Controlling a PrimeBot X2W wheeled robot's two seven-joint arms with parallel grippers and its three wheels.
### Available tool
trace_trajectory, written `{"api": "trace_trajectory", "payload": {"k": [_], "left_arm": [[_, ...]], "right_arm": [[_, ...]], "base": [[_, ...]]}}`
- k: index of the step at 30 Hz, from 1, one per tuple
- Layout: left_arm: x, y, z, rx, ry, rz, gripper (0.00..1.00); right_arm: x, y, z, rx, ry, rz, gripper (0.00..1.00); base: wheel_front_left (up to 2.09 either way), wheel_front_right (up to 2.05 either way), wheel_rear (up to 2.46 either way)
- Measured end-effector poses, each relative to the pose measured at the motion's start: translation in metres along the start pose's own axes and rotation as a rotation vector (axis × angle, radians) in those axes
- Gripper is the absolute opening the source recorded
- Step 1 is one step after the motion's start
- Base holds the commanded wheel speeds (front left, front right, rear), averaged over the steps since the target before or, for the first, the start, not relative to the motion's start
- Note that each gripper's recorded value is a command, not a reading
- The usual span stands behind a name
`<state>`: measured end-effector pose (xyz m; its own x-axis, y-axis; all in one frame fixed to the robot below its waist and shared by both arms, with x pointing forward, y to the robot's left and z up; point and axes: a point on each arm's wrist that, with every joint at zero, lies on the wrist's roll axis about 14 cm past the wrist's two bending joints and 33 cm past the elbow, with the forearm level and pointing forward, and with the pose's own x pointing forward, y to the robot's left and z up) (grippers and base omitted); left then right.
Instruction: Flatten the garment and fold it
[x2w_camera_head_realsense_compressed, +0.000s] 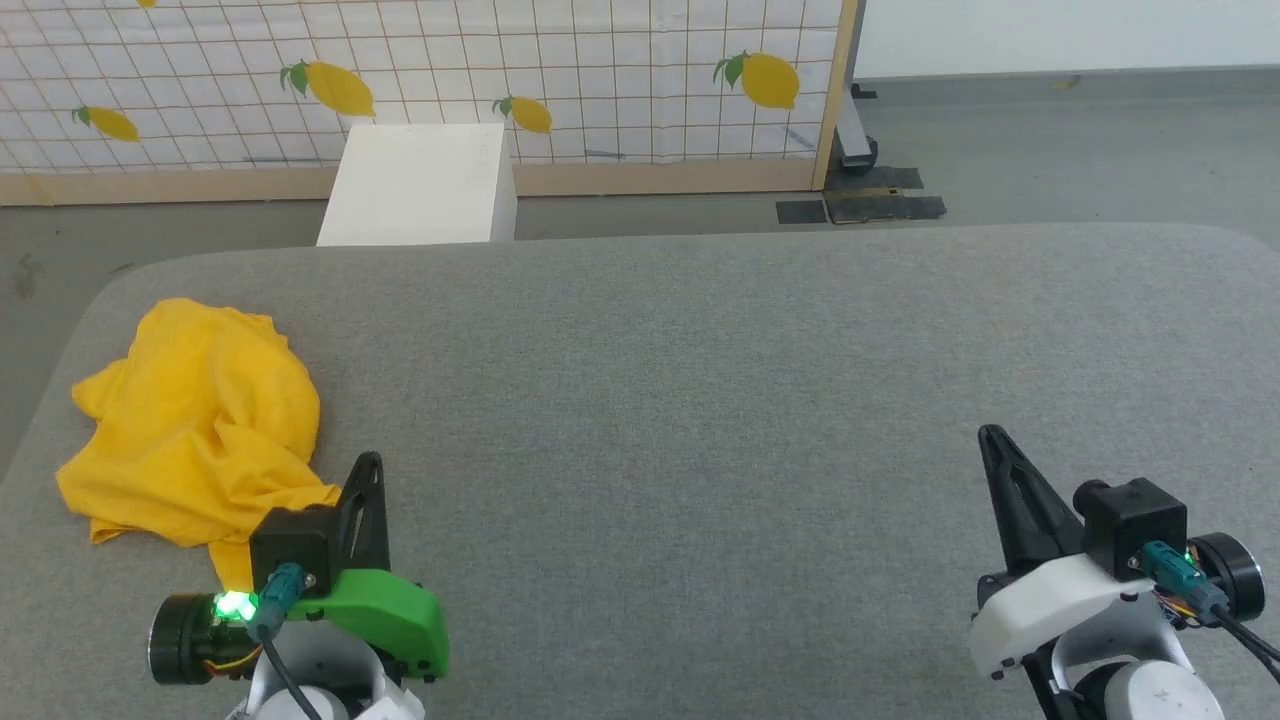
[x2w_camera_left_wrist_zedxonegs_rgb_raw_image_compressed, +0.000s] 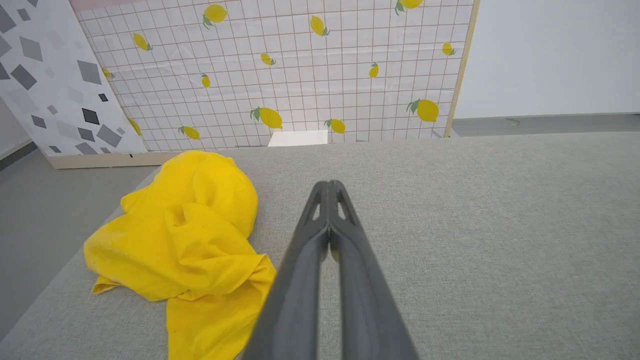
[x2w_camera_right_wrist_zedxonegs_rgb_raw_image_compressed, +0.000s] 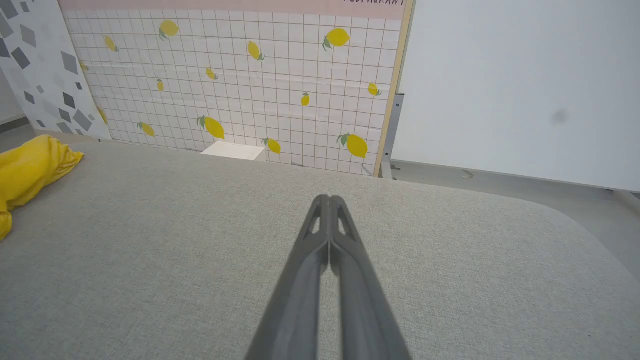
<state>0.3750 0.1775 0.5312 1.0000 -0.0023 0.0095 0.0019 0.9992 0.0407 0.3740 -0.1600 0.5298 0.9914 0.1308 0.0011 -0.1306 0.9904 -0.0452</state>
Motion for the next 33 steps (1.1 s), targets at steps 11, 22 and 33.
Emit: {"api": "trace_trajectory", "payload": {"k": [11, 22, 33], "left_arm": [[0.0001, -0.0018, -0.0003, -0.006, 0.001, -0.005, 1.0], [-0.0005, -0.0057, -0.0026, -0.015, -0.003, -0.016, 1.0], [-0.0054, -0.0001, -0.0022, -0.027, -0.018, 0.004, 1.0]], "right_arm": [[-0.0001, -0.0004, -0.0007, 0.002, 0.002, -0.001, 1.0], [-0.0009, -0.0048, -0.0032, 0.024, -0.004, -0.014, 1.0], [-0.0004, -0.0008, -0.0095, 0.04, 0.001, -0.003, 1.0]], "base": [[0.0, 0.0, 0.0], [0.0, 0.0, 0.0], [0.0, 0.0, 0.0]]}}
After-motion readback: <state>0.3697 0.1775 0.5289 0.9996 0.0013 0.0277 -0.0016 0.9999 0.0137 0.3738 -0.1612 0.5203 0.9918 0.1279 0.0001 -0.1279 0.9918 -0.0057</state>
